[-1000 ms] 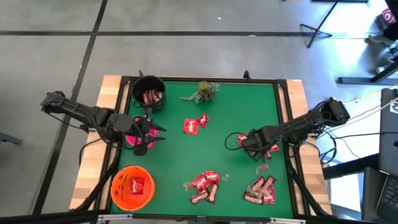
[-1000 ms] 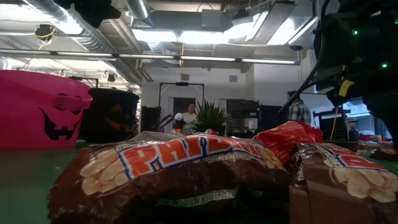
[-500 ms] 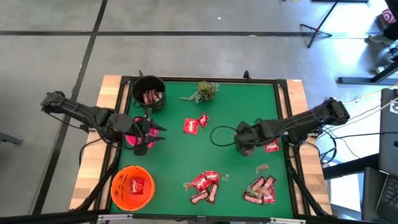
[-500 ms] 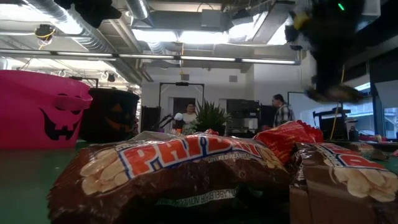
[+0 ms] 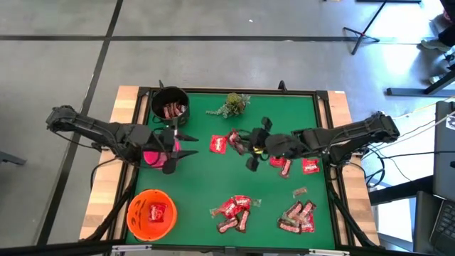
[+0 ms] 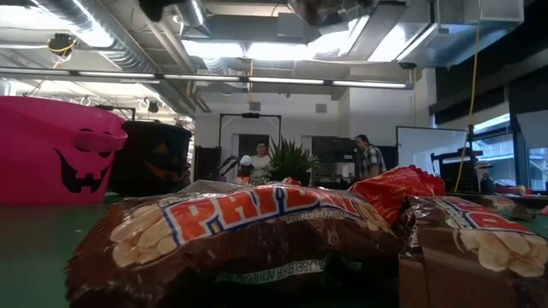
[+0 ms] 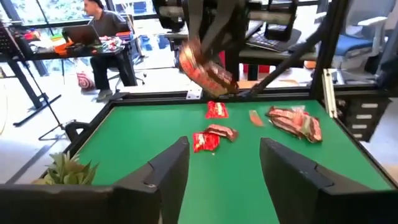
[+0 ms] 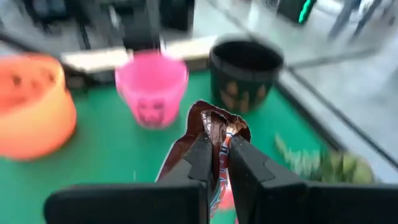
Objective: Sort candy
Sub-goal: Put the brown chocolate into the black bucket
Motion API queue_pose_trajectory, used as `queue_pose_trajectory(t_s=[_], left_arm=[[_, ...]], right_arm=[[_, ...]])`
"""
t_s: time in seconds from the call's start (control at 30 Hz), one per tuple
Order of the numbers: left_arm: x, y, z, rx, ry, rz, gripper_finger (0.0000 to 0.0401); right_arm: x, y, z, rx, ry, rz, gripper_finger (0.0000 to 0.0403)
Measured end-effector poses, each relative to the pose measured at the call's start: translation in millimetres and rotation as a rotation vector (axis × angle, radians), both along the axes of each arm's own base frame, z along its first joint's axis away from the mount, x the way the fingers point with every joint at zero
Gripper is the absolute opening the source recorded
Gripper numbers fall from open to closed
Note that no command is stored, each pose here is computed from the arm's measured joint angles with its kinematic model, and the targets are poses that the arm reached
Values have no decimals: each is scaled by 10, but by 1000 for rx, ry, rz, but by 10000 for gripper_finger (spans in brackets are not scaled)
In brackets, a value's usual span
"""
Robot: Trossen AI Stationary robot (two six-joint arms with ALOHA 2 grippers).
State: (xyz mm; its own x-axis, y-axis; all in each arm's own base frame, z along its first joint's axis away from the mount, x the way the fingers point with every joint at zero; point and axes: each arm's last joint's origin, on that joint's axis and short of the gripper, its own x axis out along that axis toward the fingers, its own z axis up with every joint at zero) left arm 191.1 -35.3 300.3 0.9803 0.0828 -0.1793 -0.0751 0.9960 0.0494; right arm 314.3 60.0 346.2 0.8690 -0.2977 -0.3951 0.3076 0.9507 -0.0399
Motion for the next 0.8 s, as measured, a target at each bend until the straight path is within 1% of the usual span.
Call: queue_pose_trajectory(t_s=[0.1, 0.23, 0.33, 0.5, 0.57, 0.7, 0.8], left_arm=[[159, 35, -31, -23, -29, 0, 208], [393, 108, -80, -70, -98, 49, 235], [554, 173, -112, -115, -168, 67, 246], [734, 266, -207, -181, -210, 45, 249], [784, 313, -249, -205, -216, 64, 249], [850, 362, -325, -234, -205, 85, 249], [881, 360, -364, -234, -185, 33, 245]], right_arm=[[64, -73, 79, -37, -75, 16, 30], [141, -193, 142, -29, -158, 29, 32], [201, -269, 134, -12, -184, 48, 32], [308, -355, 71, 3, -195, 67, 32], [334, -381, 26, 6, -177, 73, 32], [438, -367, -48, 1, -190, 99, 32], [501, -354, -92, -16, -198, 108, 33]])
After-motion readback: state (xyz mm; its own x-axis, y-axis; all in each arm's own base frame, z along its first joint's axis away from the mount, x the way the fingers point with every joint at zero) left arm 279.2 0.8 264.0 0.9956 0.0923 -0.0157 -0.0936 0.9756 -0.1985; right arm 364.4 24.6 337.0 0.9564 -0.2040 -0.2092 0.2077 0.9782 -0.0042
